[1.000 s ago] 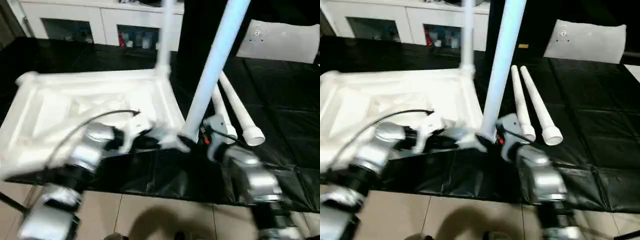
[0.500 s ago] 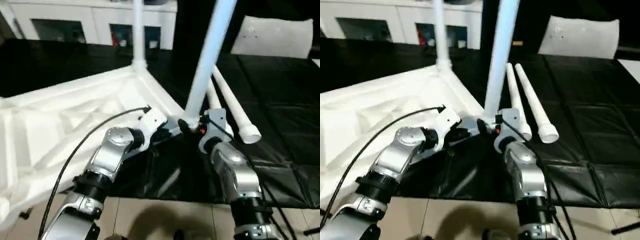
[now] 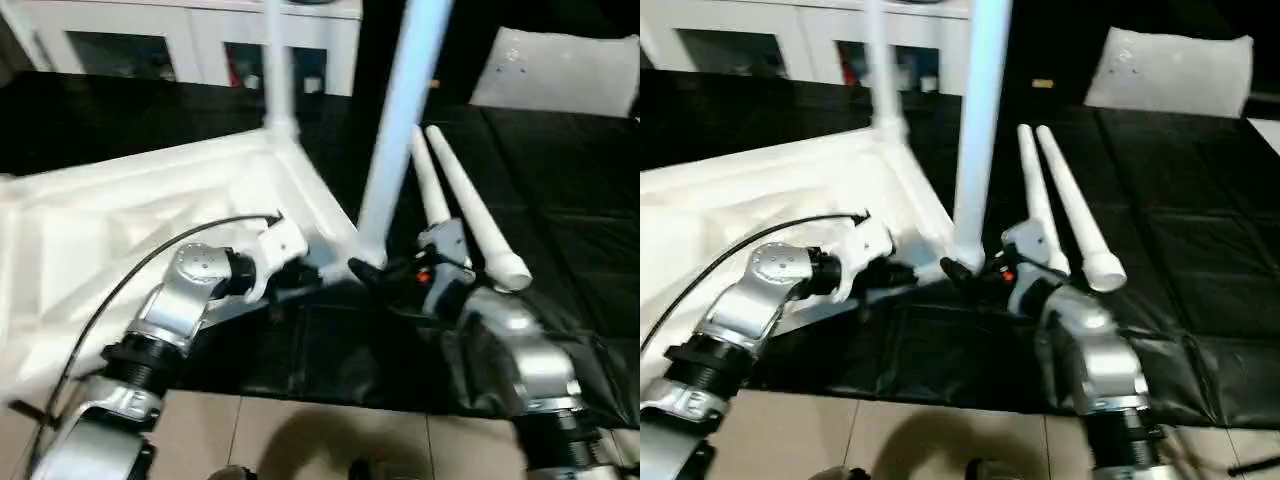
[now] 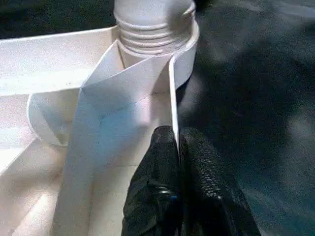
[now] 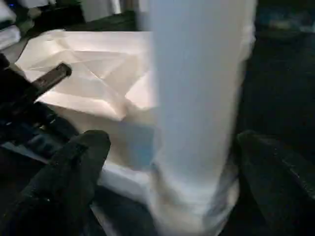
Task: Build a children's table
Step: Rotate leg to tighten
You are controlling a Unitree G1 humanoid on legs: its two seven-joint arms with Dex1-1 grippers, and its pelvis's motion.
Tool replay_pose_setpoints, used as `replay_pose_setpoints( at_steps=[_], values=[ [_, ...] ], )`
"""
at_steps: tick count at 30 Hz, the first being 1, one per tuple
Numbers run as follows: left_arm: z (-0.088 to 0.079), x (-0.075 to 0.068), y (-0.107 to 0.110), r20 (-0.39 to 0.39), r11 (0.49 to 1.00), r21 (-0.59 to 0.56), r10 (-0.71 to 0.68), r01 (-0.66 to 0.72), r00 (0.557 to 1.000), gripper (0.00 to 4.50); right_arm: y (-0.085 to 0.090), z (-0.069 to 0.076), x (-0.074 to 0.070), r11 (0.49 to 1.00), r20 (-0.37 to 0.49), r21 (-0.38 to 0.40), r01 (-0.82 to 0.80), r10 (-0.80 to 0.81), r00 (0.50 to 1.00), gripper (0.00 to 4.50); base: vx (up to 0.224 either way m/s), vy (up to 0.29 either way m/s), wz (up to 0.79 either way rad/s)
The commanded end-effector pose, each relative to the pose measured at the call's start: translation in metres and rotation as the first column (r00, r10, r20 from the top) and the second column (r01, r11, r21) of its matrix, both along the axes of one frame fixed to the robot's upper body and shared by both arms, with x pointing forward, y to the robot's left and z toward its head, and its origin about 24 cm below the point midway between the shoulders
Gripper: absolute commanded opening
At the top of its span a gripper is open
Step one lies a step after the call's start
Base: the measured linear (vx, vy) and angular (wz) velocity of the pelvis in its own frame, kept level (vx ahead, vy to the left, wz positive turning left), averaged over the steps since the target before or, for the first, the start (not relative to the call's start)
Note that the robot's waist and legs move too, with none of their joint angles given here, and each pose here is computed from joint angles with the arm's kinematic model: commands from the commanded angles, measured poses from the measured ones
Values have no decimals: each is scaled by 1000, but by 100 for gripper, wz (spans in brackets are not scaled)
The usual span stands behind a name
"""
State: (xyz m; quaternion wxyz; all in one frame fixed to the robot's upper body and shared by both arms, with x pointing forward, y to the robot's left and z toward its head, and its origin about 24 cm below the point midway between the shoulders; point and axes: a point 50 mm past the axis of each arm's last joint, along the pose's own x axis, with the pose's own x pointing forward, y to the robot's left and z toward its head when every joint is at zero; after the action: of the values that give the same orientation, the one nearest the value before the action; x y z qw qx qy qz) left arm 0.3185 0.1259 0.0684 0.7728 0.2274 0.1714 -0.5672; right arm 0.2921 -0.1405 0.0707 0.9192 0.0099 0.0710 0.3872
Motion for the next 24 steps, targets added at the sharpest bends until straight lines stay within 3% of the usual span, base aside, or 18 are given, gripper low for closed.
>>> replay_pose_setpoints(
  at_steps=[1,5,9,10,16,24],
  values=[
    [-4,-5,0,-18,990,51,-134,135,991,0,-2,5,-3,998,17,-21,-66,67,998,448,0,0,0],
    [-2,-1,9,9,986,79,-146,145,989,0,-3,4,-10,989,-1,-52,-138,138,990,448,0,0,0],
    [0,6,12,-6,997,55,-60,61,998,0,-2,0,-14,985,-14,-62,-161,161,987,448,0,0,0],
    [1,7,12,-27,999,35,-35,36,999,44,-2,0,-15,984,-17,-62,-164,164,986,450,0,0,0],
    [-2,9,12,-55,1000,-17,21,-22,998,98,-4,-4,-19,983,-32,-71,-171,169,985,450,0,0,0],
    [-5,10,9,-67,999,-18,26,-27,997,100,-6,-7,-20,983,-41,-79,-168,165,985,450,0,0,0]
  ],
)
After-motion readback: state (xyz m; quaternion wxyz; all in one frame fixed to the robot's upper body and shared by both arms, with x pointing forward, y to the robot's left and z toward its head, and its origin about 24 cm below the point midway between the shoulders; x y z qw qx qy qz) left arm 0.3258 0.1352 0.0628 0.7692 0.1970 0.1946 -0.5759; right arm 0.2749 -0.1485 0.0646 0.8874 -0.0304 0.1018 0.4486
